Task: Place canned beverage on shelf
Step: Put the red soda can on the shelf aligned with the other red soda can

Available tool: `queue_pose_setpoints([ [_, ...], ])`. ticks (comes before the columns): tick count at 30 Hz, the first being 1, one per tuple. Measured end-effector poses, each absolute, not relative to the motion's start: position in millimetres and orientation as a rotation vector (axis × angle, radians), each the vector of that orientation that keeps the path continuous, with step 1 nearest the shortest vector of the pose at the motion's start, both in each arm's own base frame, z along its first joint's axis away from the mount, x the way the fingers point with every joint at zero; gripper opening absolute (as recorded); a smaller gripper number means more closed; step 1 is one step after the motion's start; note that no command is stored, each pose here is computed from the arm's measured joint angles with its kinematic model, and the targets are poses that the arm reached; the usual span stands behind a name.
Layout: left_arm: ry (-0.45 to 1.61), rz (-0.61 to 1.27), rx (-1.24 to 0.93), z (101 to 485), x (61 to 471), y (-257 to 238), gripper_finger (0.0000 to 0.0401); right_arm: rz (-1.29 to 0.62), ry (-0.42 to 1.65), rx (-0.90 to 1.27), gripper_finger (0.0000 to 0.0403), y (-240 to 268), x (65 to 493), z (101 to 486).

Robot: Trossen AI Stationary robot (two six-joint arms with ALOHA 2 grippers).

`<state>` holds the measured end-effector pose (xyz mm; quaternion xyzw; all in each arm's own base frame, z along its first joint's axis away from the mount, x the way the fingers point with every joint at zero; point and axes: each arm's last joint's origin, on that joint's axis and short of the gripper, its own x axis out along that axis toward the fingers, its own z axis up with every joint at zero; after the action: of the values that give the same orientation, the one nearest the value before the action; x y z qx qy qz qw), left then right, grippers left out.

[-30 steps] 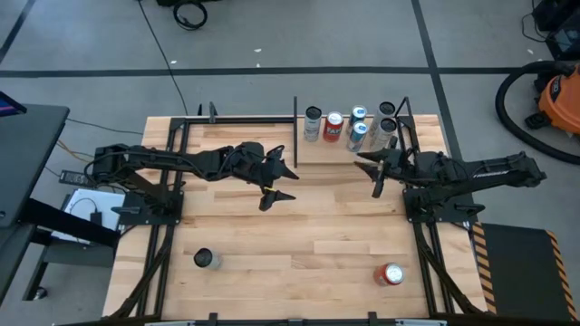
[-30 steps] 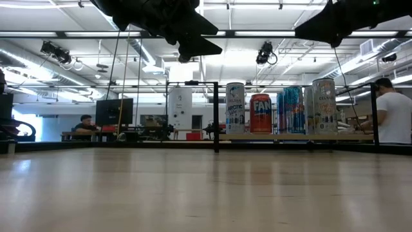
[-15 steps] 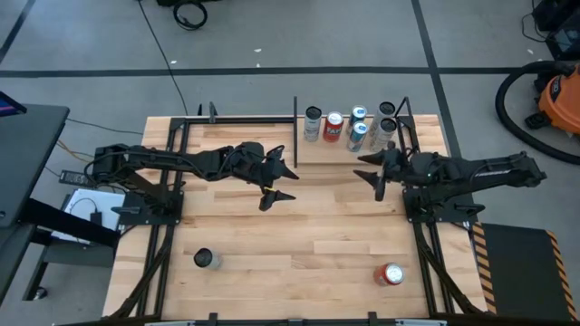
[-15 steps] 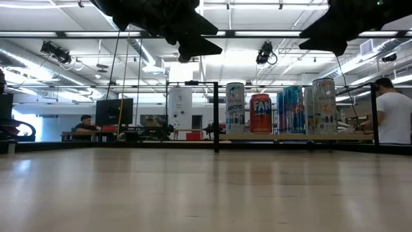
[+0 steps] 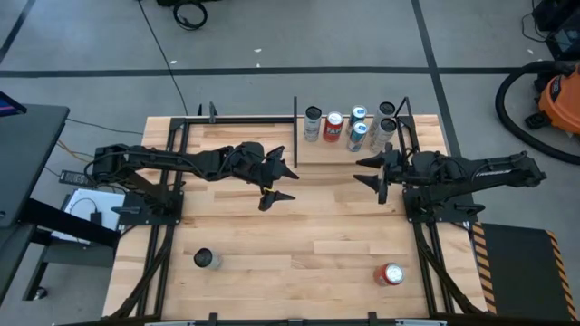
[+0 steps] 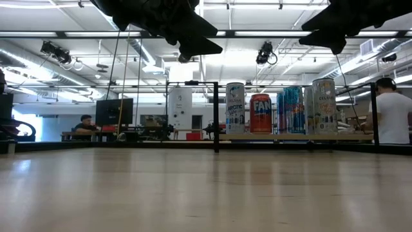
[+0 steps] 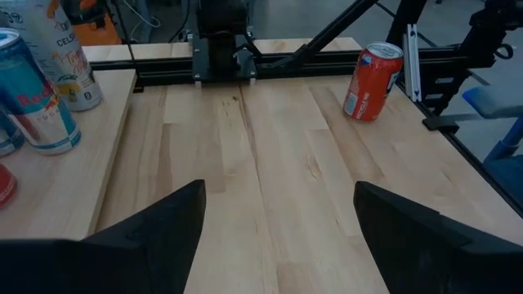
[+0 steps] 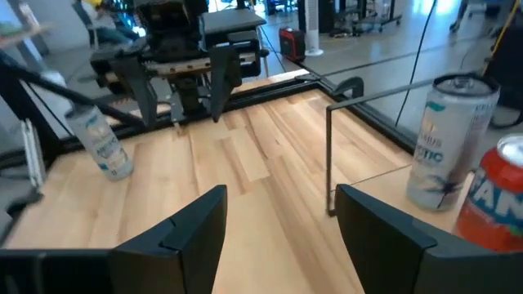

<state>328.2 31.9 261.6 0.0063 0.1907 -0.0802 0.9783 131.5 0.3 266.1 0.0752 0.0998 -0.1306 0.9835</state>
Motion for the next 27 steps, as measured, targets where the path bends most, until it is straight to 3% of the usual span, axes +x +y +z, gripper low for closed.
queue_pose_setpoints([
  [13, 0.396, -0.157, -0.015, 261, 328, 32, 0.0314, -0.270, 0.145, 0.288, 0.0238, 1, 139, 269],
  [24, 0.398, -0.163, 0.018, 260, 328, 32, 0.0314, -0.343, 0.178, 0.237, 0.0237, -1, 153, 263],
  [27, 0.398, -0.163, 0.019, 260, 328, 32, 0.0314, -0.263, 0.185, 0.328, 0.0237, 1, 154, 262],
])
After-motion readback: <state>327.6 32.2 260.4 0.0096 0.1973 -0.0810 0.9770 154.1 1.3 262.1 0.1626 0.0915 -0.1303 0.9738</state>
